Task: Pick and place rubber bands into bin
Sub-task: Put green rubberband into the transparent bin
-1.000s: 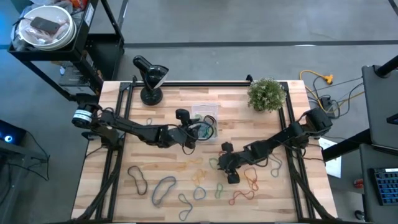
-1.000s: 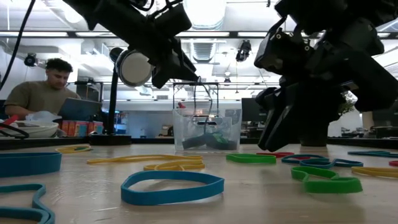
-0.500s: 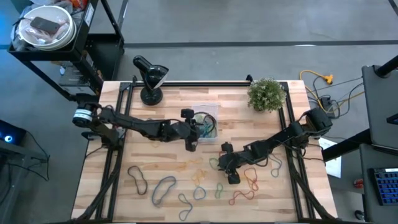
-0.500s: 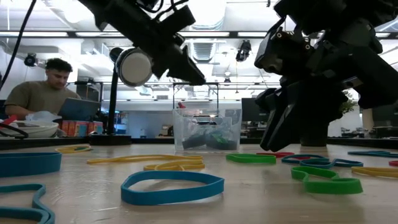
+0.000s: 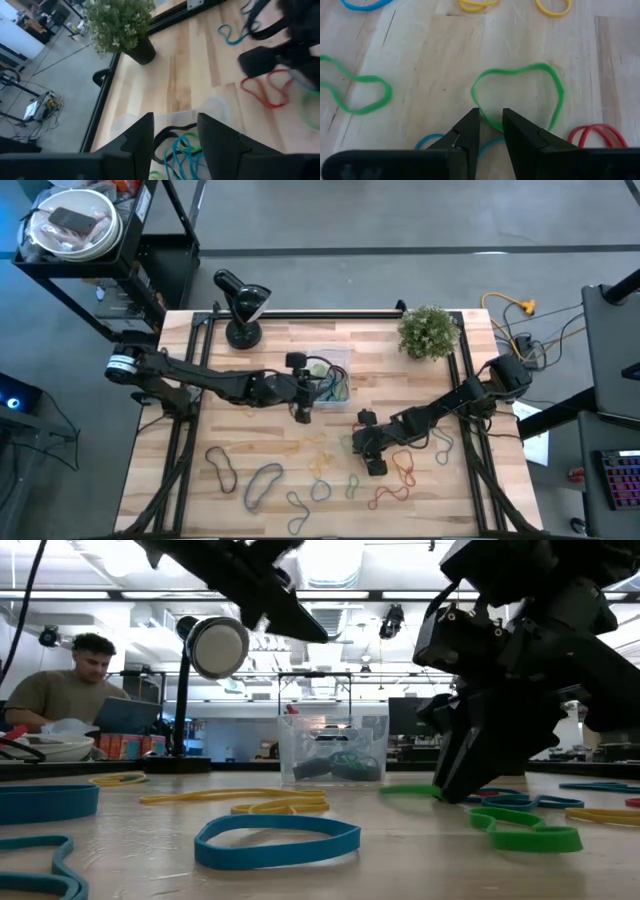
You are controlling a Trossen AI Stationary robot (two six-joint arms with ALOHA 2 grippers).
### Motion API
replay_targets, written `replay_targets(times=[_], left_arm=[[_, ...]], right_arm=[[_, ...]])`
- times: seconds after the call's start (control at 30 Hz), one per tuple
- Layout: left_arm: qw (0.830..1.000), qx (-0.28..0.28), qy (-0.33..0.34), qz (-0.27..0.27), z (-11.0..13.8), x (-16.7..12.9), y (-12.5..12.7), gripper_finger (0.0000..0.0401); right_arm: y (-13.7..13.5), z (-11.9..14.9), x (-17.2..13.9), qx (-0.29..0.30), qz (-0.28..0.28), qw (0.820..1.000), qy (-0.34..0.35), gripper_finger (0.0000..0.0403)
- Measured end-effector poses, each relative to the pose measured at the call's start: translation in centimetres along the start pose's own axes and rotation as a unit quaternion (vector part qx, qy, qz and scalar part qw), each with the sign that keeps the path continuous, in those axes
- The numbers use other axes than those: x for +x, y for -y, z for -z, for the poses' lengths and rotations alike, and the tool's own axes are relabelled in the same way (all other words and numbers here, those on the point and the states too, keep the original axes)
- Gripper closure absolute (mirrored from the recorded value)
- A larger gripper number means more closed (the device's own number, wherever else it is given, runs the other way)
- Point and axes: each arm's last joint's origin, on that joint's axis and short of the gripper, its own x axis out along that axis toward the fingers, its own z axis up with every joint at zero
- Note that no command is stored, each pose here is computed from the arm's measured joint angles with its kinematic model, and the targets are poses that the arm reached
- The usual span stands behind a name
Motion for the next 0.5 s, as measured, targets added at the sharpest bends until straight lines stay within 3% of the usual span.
replay_targets(times=[0.17,0.4,0.5], left_arm=[[0.999,-0.011,0.029,0.009,-0.8,-2.3,0.0,0.0266],[0.998,-0.026,0.050,0.030,-1.5,-5.3,0.2,0.0266],[0.997,-0.036,0.050,0.043,-1.6,-6.4,0.4,0.0266]], right_arm=[[0.0,0.1,0.3,0.001,0.007,1.000,-0.003,0.0328],[0.0,-0.2,0.2,-0.029,0.013,0.999,-0.001,0.0387],[-0.1,-0.4,0.2,-0.038,0.012,0.999,-0.001,0.0393]])
